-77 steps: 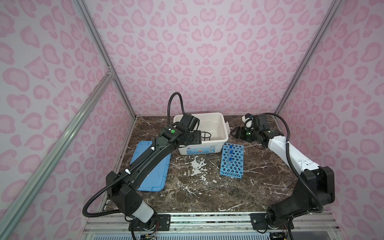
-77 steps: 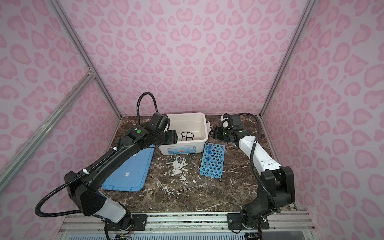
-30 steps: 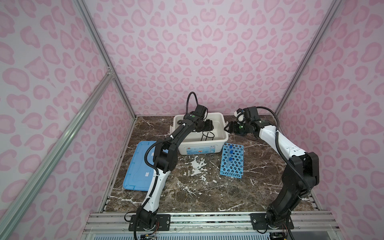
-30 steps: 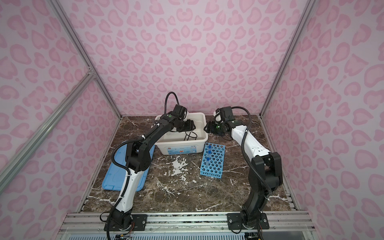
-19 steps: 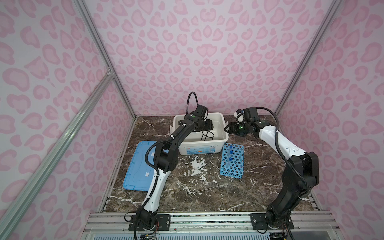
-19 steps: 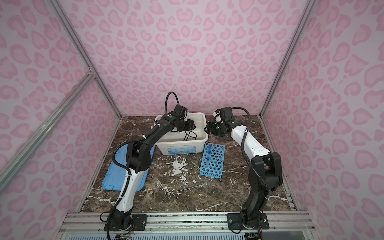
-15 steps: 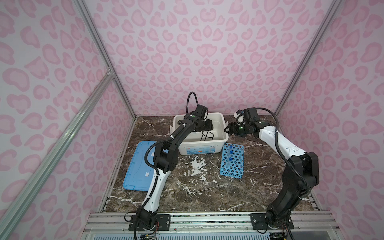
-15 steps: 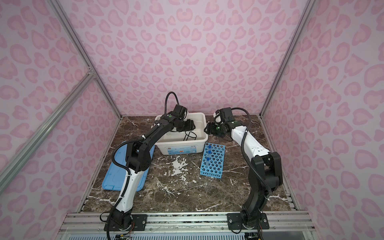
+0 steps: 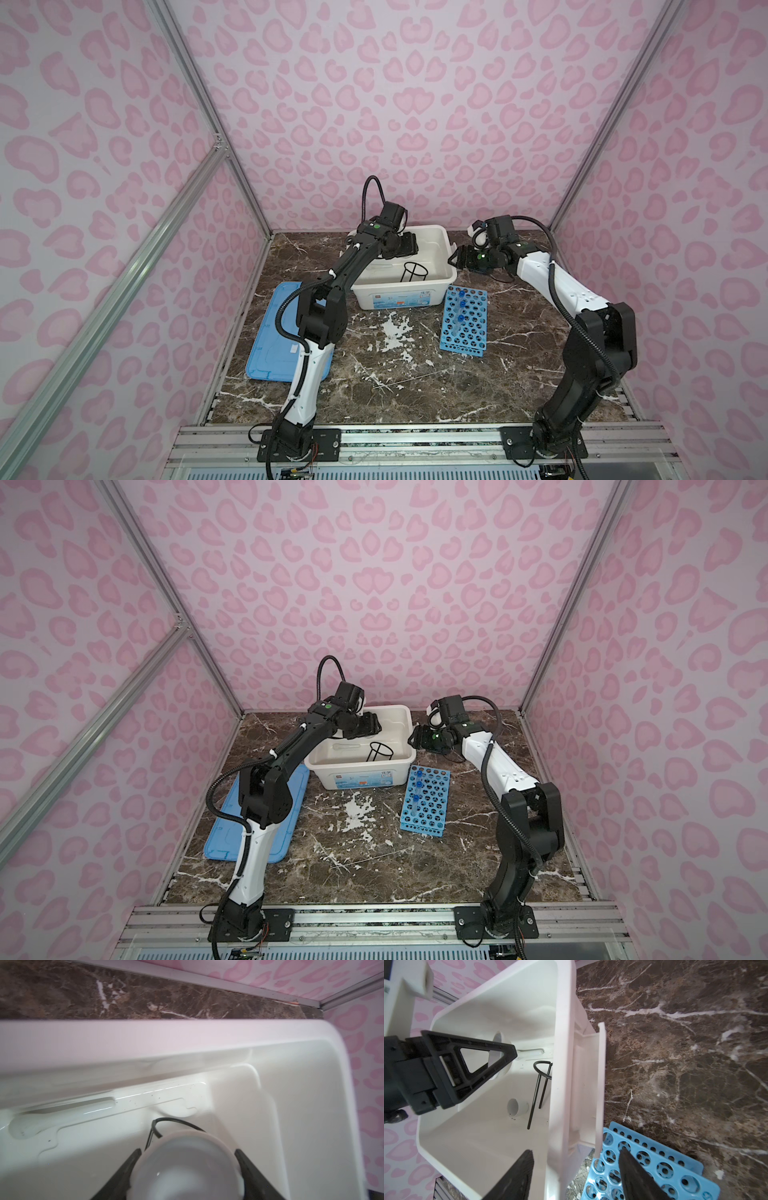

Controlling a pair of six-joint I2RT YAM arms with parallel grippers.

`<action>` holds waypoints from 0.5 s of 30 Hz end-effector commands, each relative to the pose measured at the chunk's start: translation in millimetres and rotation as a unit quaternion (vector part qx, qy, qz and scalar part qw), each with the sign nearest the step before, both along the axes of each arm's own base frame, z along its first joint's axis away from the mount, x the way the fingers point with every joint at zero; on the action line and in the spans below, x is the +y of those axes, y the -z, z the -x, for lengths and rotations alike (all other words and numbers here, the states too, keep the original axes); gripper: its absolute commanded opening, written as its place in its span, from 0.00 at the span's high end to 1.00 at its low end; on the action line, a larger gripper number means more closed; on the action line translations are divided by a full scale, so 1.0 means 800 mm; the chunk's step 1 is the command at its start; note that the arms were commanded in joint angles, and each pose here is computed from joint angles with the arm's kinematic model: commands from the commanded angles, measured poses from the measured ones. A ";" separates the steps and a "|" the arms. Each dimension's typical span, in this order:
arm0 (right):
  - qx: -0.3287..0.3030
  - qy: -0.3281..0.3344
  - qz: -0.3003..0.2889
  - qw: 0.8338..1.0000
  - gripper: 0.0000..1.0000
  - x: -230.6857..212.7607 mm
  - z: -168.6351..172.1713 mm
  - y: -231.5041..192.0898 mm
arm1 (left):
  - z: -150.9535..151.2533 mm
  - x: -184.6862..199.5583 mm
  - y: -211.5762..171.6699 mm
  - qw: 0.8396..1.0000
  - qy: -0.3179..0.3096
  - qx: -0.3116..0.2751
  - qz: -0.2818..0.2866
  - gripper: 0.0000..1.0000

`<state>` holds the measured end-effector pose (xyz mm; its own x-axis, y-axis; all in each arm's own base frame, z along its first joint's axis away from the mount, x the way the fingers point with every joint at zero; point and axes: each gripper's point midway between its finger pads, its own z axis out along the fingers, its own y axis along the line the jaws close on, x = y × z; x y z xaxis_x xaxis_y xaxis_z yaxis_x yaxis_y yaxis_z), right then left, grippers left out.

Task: Organize the chemistry lab equipment
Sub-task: 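Lower the white dish into the bin beside the wire stand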

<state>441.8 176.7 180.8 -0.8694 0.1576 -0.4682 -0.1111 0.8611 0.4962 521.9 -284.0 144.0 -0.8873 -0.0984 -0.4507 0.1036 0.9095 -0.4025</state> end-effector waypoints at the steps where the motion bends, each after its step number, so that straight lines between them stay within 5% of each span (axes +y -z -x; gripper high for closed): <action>1: 0.006 -0.002 -0.002 1.000 0.33 0.002 -0.001 0.005 | 0.001 0.021 0.010 1.000 -0.016 0.012 -0.018 0.50; 15: 0.010 0.002 -0.006 1.000 0.33 0.003 -0.010 0.008 | 0.016 0.041 0.073 0.996 -0.003 0.062 -0.069 0.51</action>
